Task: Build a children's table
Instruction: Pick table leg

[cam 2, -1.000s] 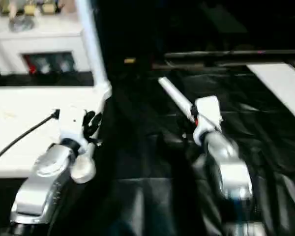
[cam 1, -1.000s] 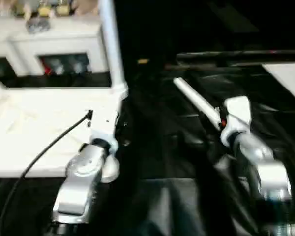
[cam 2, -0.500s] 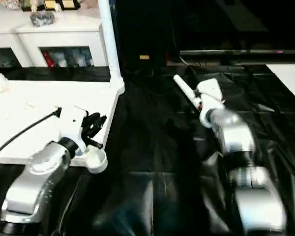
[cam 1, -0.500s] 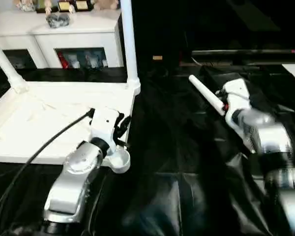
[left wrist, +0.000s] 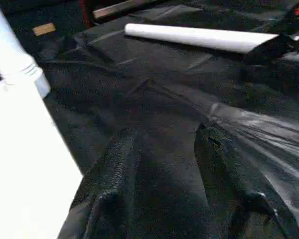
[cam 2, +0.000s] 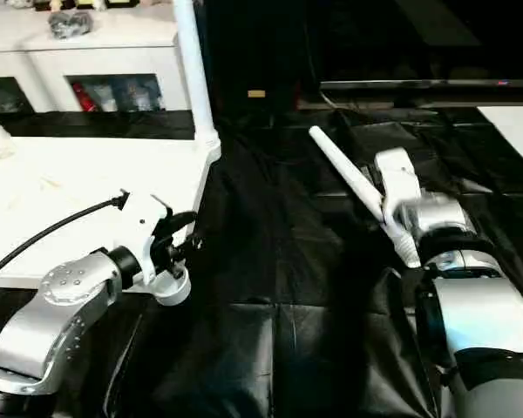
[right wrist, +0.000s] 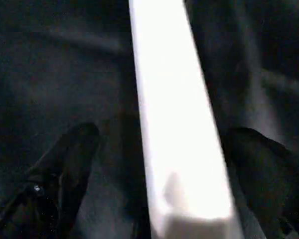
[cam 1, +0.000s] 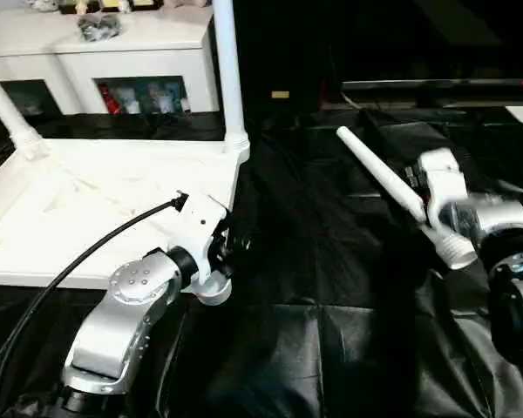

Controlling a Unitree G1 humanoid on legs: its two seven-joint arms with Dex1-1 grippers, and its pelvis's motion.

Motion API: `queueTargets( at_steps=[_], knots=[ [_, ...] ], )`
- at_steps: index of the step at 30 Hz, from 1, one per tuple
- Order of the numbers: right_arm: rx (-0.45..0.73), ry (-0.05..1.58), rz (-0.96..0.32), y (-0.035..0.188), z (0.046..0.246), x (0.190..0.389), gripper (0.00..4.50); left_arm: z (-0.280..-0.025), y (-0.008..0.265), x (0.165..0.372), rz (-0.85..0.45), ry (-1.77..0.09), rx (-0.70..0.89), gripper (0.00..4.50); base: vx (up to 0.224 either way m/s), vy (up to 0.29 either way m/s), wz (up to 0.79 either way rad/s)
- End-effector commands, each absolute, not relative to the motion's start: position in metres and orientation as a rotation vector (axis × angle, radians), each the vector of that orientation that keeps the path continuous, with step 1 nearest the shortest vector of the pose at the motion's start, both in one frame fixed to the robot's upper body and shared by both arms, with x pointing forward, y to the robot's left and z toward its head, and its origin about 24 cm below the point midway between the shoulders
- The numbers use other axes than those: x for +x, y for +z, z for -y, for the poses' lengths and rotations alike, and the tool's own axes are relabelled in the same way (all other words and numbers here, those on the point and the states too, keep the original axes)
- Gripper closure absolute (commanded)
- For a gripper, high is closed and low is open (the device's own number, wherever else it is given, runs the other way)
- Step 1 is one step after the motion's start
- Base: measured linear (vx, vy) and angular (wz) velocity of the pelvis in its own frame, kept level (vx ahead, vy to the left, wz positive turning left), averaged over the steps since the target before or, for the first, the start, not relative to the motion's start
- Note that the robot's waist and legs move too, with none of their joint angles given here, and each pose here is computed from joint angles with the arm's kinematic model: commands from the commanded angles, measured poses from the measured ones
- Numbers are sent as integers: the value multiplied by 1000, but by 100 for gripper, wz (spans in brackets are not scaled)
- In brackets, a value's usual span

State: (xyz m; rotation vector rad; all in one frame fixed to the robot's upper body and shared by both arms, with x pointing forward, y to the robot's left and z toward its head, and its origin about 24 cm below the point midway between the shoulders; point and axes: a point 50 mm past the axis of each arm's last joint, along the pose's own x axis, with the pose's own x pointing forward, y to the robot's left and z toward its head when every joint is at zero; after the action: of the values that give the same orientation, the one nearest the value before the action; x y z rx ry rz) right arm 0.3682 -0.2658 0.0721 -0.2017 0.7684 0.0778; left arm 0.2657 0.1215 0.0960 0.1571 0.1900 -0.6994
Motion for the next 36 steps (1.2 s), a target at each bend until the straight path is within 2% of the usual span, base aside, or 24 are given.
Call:
queueTargets(
  at_steps=[1,3,5,7,8,10,12,13,15,18,19,21,24,28,34,35,36],
  knots=[
    [-198,54,-788,78,270,369,0,-116,102,265,-177,-750,173,205,0,0,0],
    [-198,47,-825,76,273,366,0,-116,101,262,-189,-790,183,195,0,0,0],
    [-201,48,-853,75,273,364,0,-116,100,258,-206,-834,185,164,0,0,0],
    [-197,53,-867,74,273,363,0,-116,100,256,-218,-862,188,163,0,0,0],
    [-191,56,-875,73,273,362,30,-116,100,254,-229,-891,184,160,0,0,0],
    [-191,58,-882,73,273,362,38,-117,99,252,-246,-920,187,129,0,0,0],
    [-196,57,-891,72,273,361,43,-119,99,249,-272,-964,198,122,0,0,0],
    [-197,51,-896,72,274,361,70,-124,98,247,-292,-989,227,121,0,0,0],
    [-195,50,-897,71,273,361,82,-126,97,246,-301,-999,238,93,0,0,0],
    [-189,48,-896,72,273,361,95,-130,97,249,-308,-995,259,79,0,0,0],
    [-188,47,-894,72,273,361,117,-131,98,250,-308,-994,261,63,0,0,0],
    [-174,48,-885,73,273,362,123,-131,99,253,-310,-994,262,53,0,0,0],
    [-171,46,-874,75,275,362,156,-132,99,257,-307,-983,268,22,0,0,0],
    [-150,61,-842,82,278,364,186,-130,100,263,-283,-955,250,3,0,0,0],
    [-25,143,-738,95,278,368,220,-123,102,272,-235,-918,216,0,0,0,0],
    [69,172,-686,98,276,370,232,-119,103,276,-222,-906,195,0,0,0,0],
    [92,180,-675,99,276,370,242,-118,104,277,-217,-905,190,0,0,0,0]
  ],
)
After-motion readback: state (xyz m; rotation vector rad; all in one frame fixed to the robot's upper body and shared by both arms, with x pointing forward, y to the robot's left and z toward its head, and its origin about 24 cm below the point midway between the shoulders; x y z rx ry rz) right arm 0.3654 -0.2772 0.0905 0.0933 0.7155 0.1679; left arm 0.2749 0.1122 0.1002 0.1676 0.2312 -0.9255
